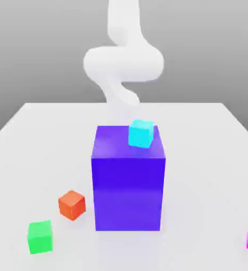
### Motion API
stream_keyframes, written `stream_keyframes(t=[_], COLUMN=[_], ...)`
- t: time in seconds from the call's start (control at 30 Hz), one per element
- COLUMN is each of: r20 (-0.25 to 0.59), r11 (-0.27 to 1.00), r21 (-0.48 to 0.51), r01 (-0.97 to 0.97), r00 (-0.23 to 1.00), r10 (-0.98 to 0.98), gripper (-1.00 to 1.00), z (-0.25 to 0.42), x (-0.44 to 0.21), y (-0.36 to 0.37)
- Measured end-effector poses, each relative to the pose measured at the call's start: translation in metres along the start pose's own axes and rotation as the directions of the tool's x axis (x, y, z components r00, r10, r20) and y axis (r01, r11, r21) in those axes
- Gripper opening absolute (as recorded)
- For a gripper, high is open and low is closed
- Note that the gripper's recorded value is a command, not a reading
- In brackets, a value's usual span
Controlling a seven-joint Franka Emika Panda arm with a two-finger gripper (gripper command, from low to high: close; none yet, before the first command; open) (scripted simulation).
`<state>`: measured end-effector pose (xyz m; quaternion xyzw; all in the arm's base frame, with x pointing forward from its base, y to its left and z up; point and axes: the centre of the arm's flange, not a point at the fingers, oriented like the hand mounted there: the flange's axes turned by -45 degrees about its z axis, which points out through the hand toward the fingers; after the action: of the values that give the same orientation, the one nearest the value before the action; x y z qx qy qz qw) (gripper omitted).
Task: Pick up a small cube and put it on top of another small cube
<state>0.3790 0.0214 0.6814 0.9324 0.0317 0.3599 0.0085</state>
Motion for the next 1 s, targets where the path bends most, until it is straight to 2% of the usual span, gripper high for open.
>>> stream_keyframes(t=[0.27, 0.53, 0.8, 1.0], r20=[0.183, 0.301, 0.329, 0.298], r11=[0.962, 0.843, 0.646, 0.489], r21=[0.083, 0.243, 0.451, 0.593], r01=[0.262, 0.480, 0.616, 0.640], r00=[0.944, 0.789, 0.559, 0.390], r10=[-0.273, -0.536, -0.762, -0.872], gripper=[0.00, 0.00, 0.00, 0.00], z=[0.139, 0.258, 0.349, 0.397], x=[-0.012, -0.073, -0.179, -0.274], y=[-0.081, -0.172, -0.263, -0.314])
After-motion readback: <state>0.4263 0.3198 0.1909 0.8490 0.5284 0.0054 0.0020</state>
